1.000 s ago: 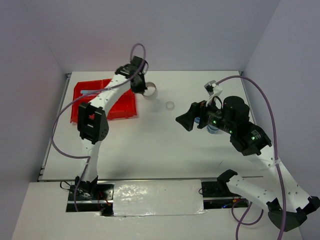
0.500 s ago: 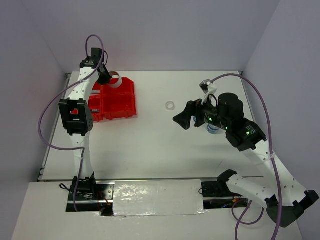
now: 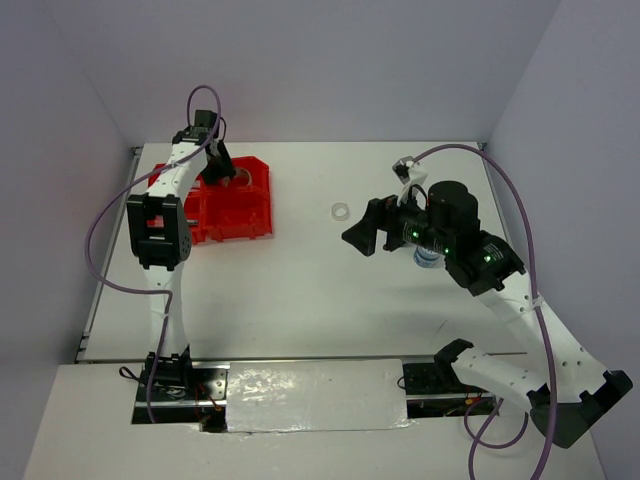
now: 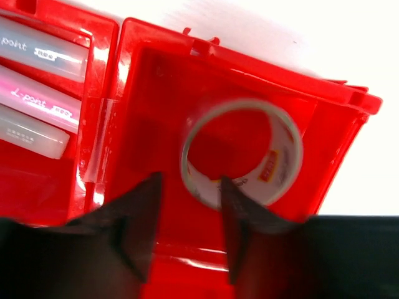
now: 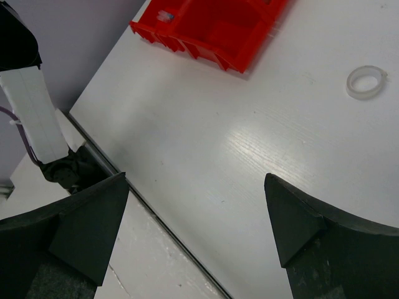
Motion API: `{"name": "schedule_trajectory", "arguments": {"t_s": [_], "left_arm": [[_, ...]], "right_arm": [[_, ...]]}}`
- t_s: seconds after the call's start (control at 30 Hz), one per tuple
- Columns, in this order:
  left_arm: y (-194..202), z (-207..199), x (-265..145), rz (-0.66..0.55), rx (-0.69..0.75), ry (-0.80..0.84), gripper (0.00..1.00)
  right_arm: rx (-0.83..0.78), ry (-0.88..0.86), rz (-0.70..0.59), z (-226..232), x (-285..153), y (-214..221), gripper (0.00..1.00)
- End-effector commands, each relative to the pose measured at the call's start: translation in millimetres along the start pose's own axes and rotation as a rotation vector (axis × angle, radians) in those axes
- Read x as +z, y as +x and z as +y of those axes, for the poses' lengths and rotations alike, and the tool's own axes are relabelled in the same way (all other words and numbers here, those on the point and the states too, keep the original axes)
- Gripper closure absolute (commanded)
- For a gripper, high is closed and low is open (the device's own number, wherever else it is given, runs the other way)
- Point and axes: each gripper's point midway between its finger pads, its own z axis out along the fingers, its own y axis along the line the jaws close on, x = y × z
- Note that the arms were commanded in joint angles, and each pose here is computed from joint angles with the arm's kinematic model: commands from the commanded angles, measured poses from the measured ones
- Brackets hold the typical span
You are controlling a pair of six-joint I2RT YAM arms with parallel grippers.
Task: Sort the stationery into containers
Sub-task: Place the stationery in the storage box, then pick up the stationery from the center of the board.
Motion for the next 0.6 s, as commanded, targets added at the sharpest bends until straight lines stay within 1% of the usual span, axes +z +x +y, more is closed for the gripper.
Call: {"name": "schedule_trajectory", "arguments": {"t_s": [0.0,0.03,0.07,0.17,0.2,0.3,0.4,0.43,0.5,0.53,0.57], "left_arm": [[-9,2,-1,-0.028,0.001,-0.008,0.43],[-11,1,-3,-0.036,0.001,-0.004,0.41],[-14,2,-5,-0.046,0.002,-0.011,0.33],[-27,-5,-15,-0.069,-0.002,0.011,0.17],[-29,-8,-19,-0.074,-0.004,0.027,0.14],[-42,-30,-42,-0.114,0.005,0.116,0.11],[-51,-73,-79,-0.179,0.086,0.234,0.09],[-43,-96,-91,-0.191,0.126,0.272,0.08],[-37,-127,-112,-0.227,0.200,0.345,0.08],[-20,-153,-121,-0.229,0.252,0.382,0.08],[-7,-164,-122,-0.226,0.289,0.392,0.08]], "right_arm": [[-0.024,-0.043,-0.080,14,-4,-29,0.04],[-0.024,-0.046,-0.079,14,-3,-29,0.04],[-0.024,-0.046,-0.080,14,-3,-29,0.04],[-0.027,-0.051,-0.075,15,-2,-29,0.04],[-0.027,-0.048,-0.076,15,-3,-29,0.04],[-0.028,-0.044,-0.083,14,-4,-30,0.04],[-0.028,-0.033,-0.088,13,-7,-31,0.03],[-0.030,-0.028,-0.093,13,-8,-31,0.03],[-0.028,-0.009,-0.098,10,-10,-31,0.03],[-0.027,0.001,-0.106,9,-12,-33,0.04],[-0.022,0.012,-0.111,7,-13,-33,0.04]]}}
